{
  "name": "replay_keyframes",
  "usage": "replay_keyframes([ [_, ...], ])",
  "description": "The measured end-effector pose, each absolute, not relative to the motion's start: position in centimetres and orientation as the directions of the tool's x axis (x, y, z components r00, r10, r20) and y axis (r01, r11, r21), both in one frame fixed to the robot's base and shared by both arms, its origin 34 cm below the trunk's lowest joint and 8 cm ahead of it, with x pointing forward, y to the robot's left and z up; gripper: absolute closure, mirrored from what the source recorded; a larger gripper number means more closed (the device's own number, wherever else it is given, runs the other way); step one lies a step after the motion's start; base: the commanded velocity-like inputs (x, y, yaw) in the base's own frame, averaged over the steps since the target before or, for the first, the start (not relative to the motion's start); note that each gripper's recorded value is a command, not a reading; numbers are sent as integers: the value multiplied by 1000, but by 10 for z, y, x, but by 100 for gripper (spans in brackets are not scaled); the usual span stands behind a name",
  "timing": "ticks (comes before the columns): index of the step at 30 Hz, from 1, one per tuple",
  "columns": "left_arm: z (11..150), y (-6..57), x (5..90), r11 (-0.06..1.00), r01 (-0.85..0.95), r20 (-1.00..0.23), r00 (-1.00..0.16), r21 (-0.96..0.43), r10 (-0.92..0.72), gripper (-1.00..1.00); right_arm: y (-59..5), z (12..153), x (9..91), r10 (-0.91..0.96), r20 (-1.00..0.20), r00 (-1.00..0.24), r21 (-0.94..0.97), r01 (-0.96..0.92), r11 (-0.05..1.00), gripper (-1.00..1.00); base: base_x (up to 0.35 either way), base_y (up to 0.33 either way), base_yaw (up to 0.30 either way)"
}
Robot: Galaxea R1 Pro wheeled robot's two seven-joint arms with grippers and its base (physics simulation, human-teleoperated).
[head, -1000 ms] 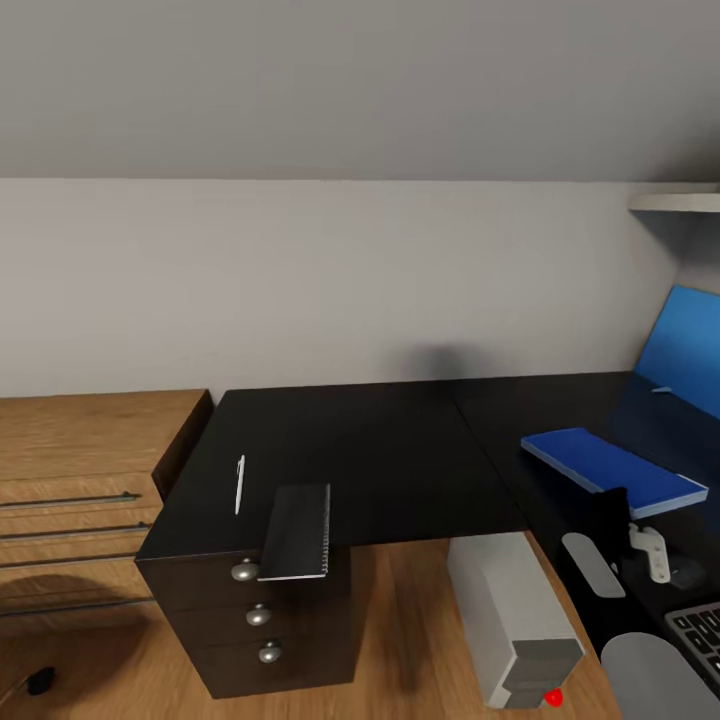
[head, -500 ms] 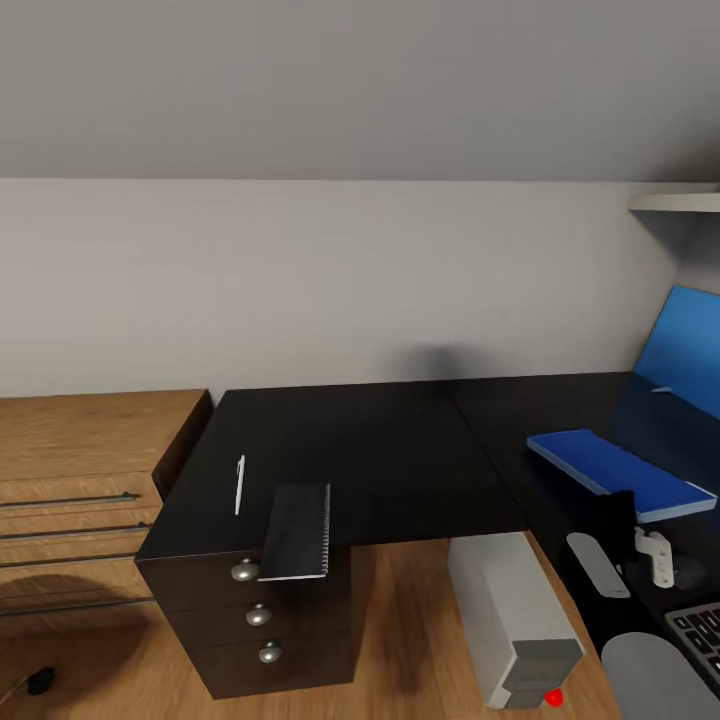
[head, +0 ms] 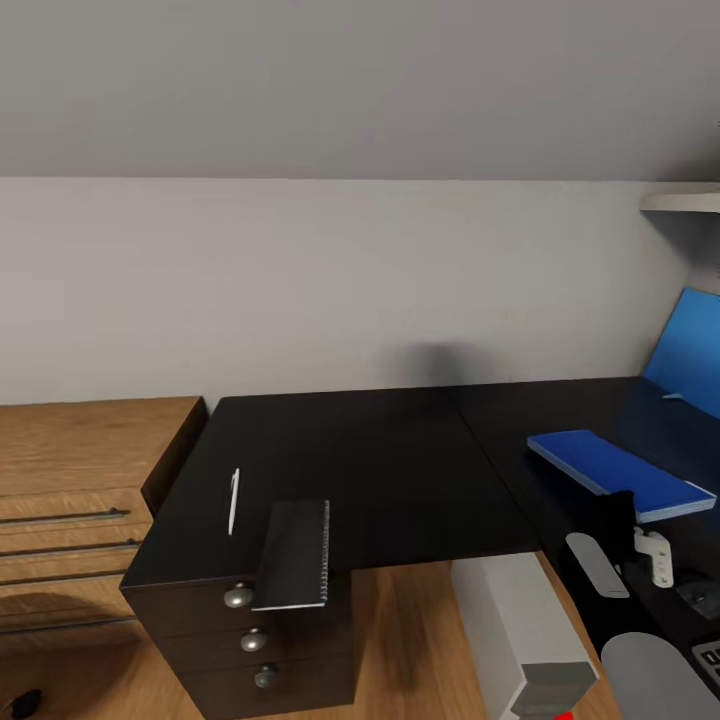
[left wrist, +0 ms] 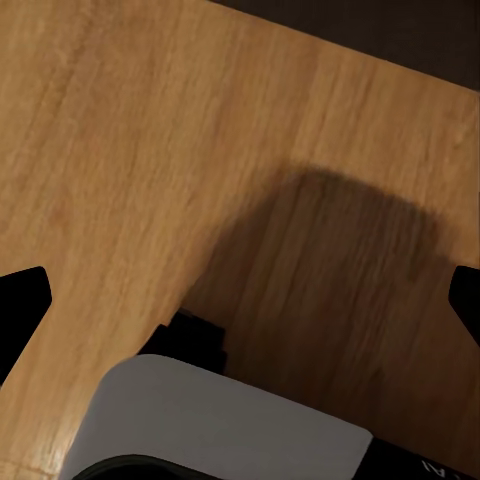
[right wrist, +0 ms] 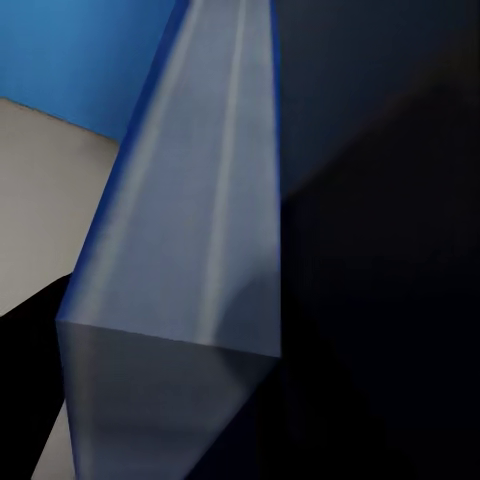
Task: In the bedroom, organize the workspace by keeping the computer under the desk, ensuring the monitor is on the desk, placing the keyboard on the desk next to the monitor, placing the mouse on the desk next to the keyboard, moving the folder from the swivel chair onto the desk next to the mouse, stacking the notebook on top of the folder with the pen on top of the notebook, and positioning the swivel chair next to the desk.
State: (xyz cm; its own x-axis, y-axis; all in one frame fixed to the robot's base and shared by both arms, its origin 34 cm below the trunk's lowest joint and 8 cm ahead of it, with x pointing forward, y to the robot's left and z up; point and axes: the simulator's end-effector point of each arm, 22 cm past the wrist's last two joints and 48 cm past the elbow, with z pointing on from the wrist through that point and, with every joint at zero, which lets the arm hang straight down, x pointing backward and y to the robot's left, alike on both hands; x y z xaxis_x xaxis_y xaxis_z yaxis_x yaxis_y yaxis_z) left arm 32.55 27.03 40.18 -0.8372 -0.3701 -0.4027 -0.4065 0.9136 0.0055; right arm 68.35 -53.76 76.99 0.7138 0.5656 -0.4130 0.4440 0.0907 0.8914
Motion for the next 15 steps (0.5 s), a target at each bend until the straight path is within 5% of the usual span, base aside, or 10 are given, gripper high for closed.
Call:
replay_keyframes([
  [5, 402, 270, 325, 914, -406, -402, -837, 5, -370, -100, -537, 770, 684, 566, -414, 713, 891, 444, 92, 100, 3, 0, -148],
  [15, 402, 270, 325, 913, -408, -401, -837, 6, -371, -100, -534, 769, 684, 570, -404, 716, 895, 439, 82, 100, 0, 0, -11],
])
